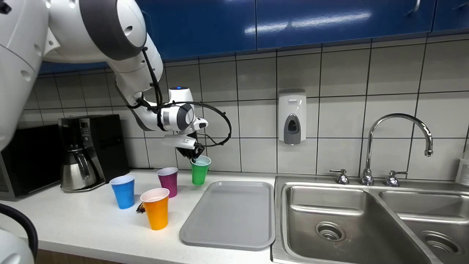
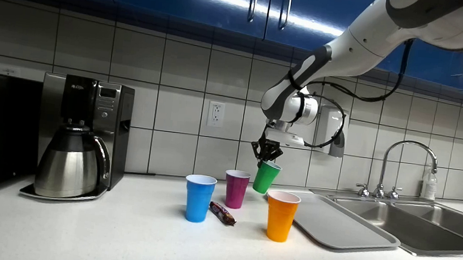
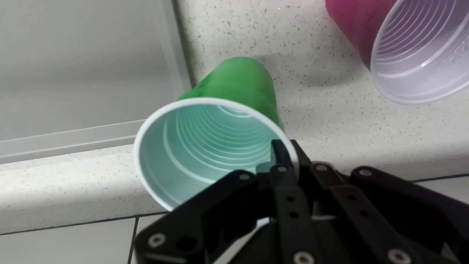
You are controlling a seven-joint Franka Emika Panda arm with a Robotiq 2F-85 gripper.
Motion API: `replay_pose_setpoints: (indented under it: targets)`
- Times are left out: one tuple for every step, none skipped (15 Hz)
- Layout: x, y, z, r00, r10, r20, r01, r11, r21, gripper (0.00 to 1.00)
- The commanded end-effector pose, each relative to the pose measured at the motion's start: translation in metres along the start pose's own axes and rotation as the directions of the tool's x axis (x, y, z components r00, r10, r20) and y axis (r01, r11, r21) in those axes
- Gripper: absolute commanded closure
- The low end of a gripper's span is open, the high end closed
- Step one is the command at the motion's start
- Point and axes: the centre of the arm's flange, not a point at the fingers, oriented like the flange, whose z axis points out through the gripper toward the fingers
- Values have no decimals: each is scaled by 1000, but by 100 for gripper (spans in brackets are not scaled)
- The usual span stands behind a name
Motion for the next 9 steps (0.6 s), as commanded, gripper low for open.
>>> replay_pose_setpoints:
  targets:
    - [15, -3, 1, 999, -17, 36, 16, 1000, 14, 99]
    - [16, -3, 2, 999, -18, 42, 18, 1000, 13, 99]
    - [16, -4, 3, 999, -21, 49, 20, 1000, 13, 99]
    - [15, -5, 4, 998, -25, 57, 24, 1000, 14, 99]
    - [15, -6, 6, 998, -27, 61, 27, 1000, 12, 99]
    - [15, -8, 8, 997, -31, 70, 30, 999, 13, 99]
    - [14, -9, 9, 997, -33, 76, 32, 999, 13, 99]
    - [14, -10, 11, 996, -37, 84, 36, 999, 14, 99]
    - [13, -12, 12, 995, -42, 90, 41, 999, 14, 99]
